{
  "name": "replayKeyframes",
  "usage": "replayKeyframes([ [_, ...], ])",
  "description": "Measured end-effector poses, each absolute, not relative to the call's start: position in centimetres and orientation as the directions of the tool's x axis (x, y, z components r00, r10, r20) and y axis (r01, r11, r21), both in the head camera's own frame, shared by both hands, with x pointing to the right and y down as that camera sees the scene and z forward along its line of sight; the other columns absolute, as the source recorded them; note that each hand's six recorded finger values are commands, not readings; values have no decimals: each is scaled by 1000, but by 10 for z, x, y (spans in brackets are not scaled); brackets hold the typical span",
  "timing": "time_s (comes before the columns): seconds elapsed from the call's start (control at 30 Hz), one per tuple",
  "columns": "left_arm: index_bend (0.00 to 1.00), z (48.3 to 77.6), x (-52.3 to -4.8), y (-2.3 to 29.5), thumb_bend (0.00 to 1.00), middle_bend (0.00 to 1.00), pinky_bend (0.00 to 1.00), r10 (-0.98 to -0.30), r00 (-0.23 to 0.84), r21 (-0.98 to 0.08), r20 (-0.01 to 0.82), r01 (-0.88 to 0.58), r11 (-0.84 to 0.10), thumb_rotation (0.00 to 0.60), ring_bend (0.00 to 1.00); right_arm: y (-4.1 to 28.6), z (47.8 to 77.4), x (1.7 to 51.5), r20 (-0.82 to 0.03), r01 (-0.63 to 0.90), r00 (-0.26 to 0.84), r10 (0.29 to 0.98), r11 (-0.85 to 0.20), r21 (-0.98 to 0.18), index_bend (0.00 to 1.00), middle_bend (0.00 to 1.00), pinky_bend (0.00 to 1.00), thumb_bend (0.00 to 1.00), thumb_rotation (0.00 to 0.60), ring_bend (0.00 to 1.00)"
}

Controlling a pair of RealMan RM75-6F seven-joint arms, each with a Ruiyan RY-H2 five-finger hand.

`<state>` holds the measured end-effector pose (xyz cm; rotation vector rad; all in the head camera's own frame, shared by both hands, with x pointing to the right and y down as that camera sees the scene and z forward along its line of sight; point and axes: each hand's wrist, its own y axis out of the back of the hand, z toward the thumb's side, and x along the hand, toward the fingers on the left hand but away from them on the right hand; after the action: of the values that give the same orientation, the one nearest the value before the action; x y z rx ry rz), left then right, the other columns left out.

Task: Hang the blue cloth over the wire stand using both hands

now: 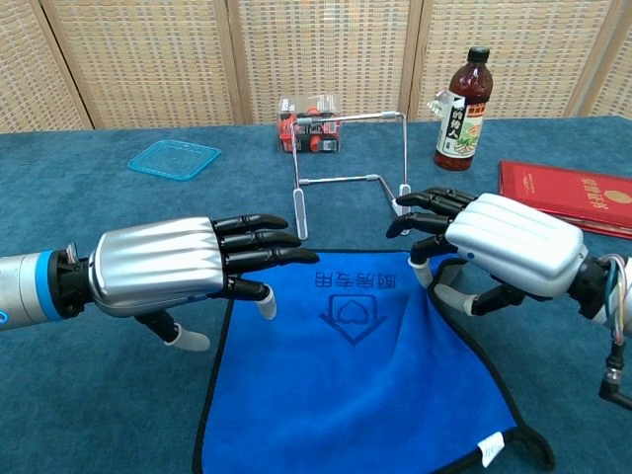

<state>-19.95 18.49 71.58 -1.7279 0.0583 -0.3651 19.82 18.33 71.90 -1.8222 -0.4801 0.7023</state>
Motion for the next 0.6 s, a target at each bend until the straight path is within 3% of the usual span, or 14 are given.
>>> replayKeyframes([
  [0.6, 385, 726, -183, 182, 147, 0, 0, -239, 944, -965, 227, 184, -189, 600, 0, 183, 718, 196, -230, 2, 748, 622, -349, -937, 616, 217, 84, 520, 600, 49],
])
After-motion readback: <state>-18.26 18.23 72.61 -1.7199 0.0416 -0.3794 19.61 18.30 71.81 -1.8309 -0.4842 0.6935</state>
